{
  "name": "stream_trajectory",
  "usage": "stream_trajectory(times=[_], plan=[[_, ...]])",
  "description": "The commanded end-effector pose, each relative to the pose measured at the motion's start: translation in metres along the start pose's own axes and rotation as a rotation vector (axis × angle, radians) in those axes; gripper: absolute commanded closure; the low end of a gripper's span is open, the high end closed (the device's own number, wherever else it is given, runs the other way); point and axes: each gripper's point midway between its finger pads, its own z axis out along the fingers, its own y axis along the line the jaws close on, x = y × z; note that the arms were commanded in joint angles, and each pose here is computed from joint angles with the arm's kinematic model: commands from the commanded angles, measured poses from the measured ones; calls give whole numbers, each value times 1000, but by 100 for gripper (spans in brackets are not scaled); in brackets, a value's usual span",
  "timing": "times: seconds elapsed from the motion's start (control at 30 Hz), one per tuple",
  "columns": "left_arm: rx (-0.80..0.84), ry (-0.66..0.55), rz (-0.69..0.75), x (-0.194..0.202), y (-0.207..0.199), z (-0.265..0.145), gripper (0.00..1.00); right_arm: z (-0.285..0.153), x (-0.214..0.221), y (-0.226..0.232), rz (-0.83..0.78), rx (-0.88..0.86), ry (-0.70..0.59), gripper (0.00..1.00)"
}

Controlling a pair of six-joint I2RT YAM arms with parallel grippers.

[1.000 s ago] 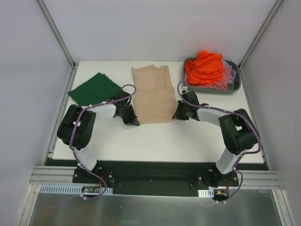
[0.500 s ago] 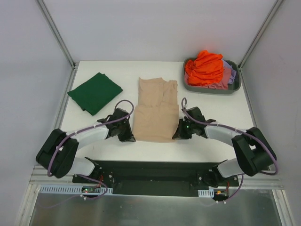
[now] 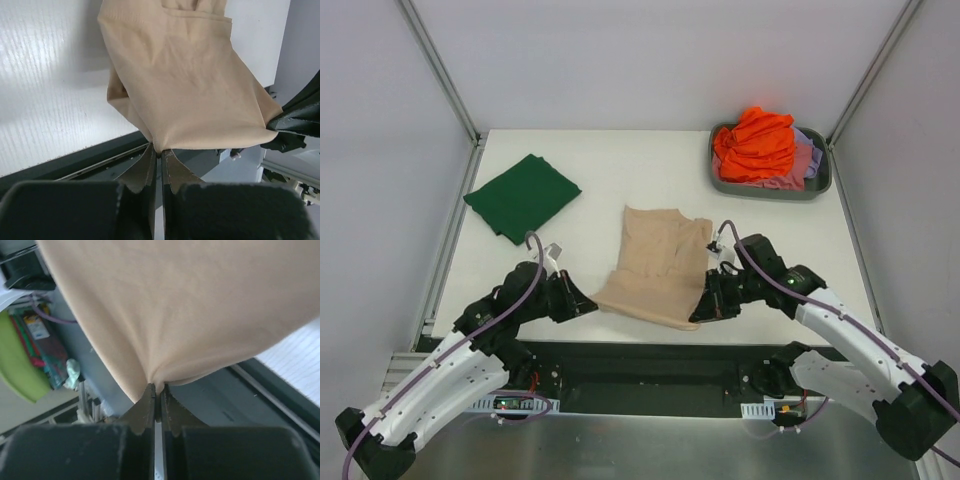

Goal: Fold and stack the t-shirts
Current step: Fold the long partially folded tshirt into a neat square

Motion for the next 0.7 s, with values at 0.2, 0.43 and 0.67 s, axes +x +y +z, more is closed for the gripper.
stream_trajectory(times=[0.2, 0.43, 0.67], plan=[[-21, -150, 75, -40, -24, -36, 100, -38, 31, 50, 46, -173, 123, 99], [-138, -233, 134, -82, -39, -30, 100, -49, -7, 40, 70, -113, -5, 99], [-220, -302, 178, -129, -64, -6, 100, -56, -39, 24, 73, -56, -77, 99]])
